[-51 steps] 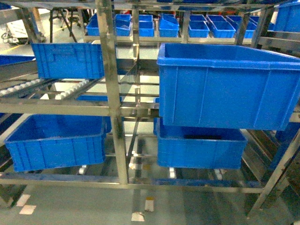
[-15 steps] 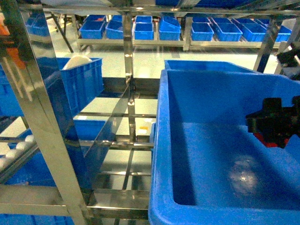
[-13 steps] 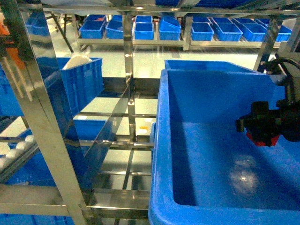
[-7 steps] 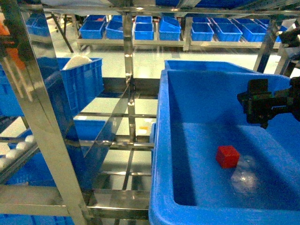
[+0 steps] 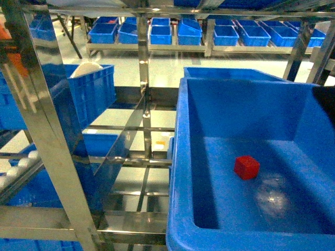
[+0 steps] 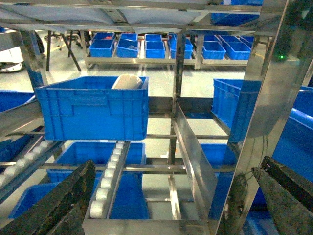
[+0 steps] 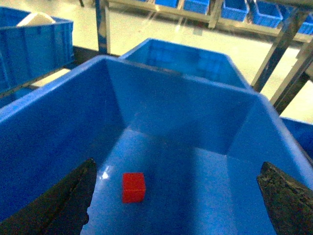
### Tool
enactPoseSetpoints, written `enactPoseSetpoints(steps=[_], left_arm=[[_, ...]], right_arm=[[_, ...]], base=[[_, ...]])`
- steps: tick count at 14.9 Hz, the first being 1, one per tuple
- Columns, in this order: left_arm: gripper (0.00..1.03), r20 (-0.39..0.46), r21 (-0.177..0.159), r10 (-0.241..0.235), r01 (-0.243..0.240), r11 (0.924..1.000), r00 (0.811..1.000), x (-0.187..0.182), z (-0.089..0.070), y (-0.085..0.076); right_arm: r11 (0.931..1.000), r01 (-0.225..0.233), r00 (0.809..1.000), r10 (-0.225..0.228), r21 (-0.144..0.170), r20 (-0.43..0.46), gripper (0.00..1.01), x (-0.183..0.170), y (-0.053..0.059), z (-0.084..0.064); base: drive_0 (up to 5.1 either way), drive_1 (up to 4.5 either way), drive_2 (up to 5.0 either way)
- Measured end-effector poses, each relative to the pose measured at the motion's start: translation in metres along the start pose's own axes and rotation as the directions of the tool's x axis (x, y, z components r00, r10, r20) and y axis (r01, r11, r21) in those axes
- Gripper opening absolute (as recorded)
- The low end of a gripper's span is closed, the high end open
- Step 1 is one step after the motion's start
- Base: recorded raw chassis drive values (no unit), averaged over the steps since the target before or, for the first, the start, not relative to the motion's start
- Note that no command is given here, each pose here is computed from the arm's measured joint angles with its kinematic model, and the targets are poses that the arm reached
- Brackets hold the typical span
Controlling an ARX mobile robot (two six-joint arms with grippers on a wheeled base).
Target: Place magnetic block on left shelf second layer
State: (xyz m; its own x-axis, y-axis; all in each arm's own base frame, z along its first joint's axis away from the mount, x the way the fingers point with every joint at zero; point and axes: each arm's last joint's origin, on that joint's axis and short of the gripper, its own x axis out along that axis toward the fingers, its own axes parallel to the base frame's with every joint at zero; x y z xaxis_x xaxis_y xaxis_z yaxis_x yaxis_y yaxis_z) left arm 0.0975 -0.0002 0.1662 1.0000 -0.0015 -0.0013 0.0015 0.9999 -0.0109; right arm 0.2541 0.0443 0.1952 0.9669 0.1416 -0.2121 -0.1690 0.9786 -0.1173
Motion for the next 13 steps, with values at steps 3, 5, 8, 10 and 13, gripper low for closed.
enactPoseSetpoints(steps=[3, 5, 8, 10, 13], left_arm=[[0.98, 0.000, 0.000, 0.000, 0.000, 1.0000, 1.000, 0.000, 0.000, 0.000], [0.98, 0.000, 0.000, 0.000, 0.000, 1.0000, 1.000, 0.000, 0.000, 0.000], [0.98, 0.000, 0.000, 0.000, 0.000, 1.0000, 1.000, 0.000, 0.000, 0.000], [0.98, 0.000, 0.000, 0.000, 0.000, 1.0000, 1.000, 0.000, 0.000, 0.000], [0.98, -0.001, 0.000, 0.000, 0.000, 1.0000, 1.000, 0.000, 0.000, 0.000]], right_arm=[[0.9994, 0.031, 0.999, -0.032, 0.015, 0.041, 0.98, -0.020, -0.003, 0.017], [0.9949, 0.093, 0.991, -0.096, 0.038, 0.096, 0.98, -0.054, -0.008, 0.039], [0.9948, 0.096, 0.993, -0.098, 0.032, 0.065, 0.98, -0.089, -0.007, 0.045], [0.9949, 0.096, 0.994, -0.098, 0.030, 0.046, 0.98, -0.087, -0.007, 0.041], [0.9824, 0.144, 0.965, -0.166, 0.119, 0.203, 0.73, -0.097, -0.011, 0.024]], base=[[0.0, 0.00, 0.0], [0.0, 0.00, 0.0], [0.0, 0.00, 0.0], [0.0, 0.00, 0.0], [0.0, 0.00, 0.0]])
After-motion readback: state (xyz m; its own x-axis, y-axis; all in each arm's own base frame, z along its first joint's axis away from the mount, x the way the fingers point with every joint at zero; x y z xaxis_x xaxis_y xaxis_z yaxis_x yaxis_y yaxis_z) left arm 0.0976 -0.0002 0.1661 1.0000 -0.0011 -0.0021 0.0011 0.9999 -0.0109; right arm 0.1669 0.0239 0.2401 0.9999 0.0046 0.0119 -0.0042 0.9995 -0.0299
